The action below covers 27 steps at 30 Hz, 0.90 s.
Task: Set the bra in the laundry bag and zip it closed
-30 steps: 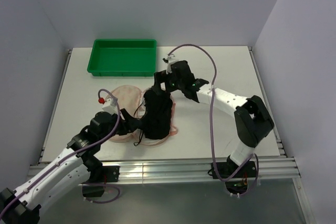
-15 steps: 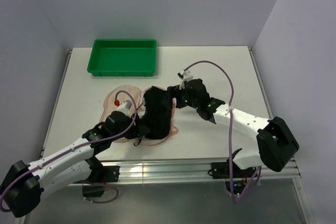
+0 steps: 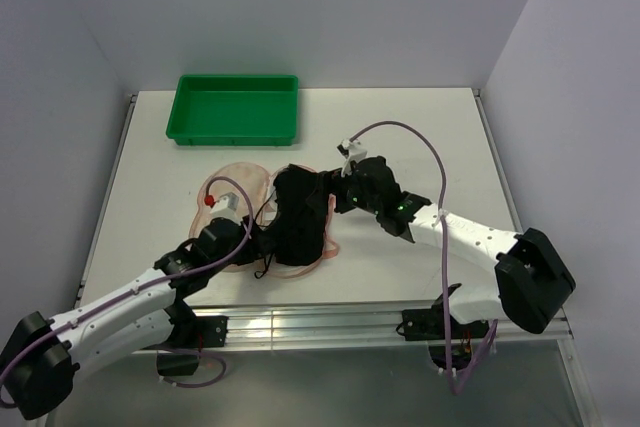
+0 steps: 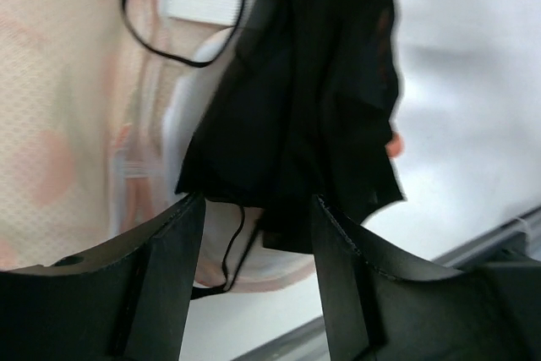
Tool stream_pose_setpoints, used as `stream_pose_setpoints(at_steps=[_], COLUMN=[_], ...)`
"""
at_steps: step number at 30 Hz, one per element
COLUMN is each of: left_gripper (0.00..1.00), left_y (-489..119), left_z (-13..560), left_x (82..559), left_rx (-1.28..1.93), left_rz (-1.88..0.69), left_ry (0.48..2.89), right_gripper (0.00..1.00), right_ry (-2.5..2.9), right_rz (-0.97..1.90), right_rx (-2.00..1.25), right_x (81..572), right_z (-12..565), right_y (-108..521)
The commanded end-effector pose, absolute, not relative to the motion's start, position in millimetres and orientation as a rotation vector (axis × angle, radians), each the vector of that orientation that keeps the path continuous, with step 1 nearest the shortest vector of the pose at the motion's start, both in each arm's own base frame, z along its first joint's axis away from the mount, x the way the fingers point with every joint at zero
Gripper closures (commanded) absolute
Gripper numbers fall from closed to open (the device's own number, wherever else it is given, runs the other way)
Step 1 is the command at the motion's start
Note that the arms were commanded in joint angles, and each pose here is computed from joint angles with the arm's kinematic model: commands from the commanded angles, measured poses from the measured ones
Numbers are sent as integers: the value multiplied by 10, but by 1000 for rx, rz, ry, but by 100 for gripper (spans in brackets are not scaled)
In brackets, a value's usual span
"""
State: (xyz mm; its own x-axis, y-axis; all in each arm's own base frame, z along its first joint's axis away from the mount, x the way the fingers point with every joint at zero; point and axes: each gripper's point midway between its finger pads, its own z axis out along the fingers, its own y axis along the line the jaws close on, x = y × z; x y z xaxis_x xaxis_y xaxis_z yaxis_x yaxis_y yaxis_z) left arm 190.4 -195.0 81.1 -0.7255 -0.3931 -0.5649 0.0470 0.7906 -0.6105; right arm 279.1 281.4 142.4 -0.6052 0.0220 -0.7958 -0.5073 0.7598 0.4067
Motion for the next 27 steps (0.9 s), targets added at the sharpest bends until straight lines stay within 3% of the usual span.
stream_pose_setpoints(at_steps=[1, 5, 8, 11, 14, 27], left_gripper=[41, 47, 72, 89, 100, 100], left_y=[-1951, -2003, -2028, -2004, -1945, -1788], left_z=[846, 906, 932, 926, 896, 837], left_x=[2054, 2135, 2162, 2122, 2057, 1858], left_rx=[-286, -280, -289, -298, -311, -337], left_rz=[-757, -771, -788, -799, -794, -785], left_ry=[2212, 2174, 2156, 2157, 2171, 2216], right_gripper=[10, 10, 10, 11, 11, 13], right_ry=[2024, 2036, 2059, 2082, 2103, 2104], right_rz=[834, 833, 819, 798, 791, 791], right_rx=[-362, -352, -341, -321, -297, -271], right_x=[2743, 2687, 2655, 2655, 2673, 2742], right_z=[1644, 1591, 1486, 1398, 1335, 1365], right_y=[2840, 2793, 2747, 2710, 2709, 2749])
